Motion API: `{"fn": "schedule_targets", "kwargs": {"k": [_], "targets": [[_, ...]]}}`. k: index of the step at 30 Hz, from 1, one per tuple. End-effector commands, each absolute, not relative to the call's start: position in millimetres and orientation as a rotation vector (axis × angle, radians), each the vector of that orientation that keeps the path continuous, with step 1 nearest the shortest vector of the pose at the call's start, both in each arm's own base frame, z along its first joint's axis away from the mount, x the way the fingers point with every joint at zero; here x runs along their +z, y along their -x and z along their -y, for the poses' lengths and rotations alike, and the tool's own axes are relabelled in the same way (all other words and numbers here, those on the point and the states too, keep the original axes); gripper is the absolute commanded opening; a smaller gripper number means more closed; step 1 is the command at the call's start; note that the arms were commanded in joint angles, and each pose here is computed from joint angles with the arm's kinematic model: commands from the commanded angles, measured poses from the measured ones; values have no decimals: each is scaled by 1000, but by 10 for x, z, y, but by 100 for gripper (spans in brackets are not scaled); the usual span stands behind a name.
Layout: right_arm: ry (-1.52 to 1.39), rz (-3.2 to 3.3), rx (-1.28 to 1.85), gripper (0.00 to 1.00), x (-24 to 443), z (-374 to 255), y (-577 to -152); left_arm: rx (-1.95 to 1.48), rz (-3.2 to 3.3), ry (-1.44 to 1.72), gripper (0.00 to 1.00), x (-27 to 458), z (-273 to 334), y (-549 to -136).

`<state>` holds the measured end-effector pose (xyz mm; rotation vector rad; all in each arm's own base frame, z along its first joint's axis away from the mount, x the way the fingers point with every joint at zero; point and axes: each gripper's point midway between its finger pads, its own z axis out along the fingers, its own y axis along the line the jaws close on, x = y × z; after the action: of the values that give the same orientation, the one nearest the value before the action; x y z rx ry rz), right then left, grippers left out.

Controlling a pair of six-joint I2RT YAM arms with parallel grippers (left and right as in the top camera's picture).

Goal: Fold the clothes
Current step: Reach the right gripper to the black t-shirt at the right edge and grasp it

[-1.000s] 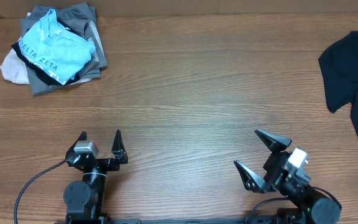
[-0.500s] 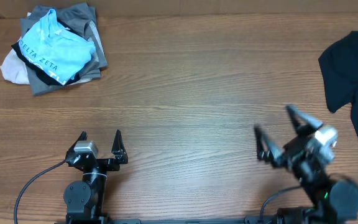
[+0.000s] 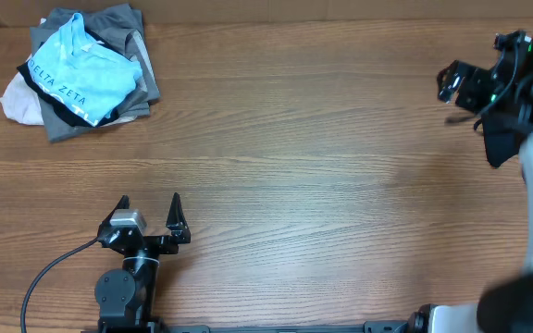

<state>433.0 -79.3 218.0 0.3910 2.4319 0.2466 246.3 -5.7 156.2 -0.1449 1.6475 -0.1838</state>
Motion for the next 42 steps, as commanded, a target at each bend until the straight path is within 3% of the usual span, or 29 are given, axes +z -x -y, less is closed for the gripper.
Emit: {"fn": "schedule_targets", "kwargs": {"k": [1, 19, 33, 42], "targets": [[-458, -2452, 196, 100, 2100, 1114, -4516, -175, -1645, 123, 100, 1562, 74, -2460], [-725, -2558, -281, 100, 700, 2381, -4644, -175, -1644, 123, 100, 1563, 74, -2460], [-824, -2425, 104, 96, 589, 2769, -4622, -175, -1644, 123, 100, 1563, 74, -2460], [-805, -2415, 107, 96, 350, 2793, -4748, -175, -1644, 123, 100, 1563, 74, -2460]]}}
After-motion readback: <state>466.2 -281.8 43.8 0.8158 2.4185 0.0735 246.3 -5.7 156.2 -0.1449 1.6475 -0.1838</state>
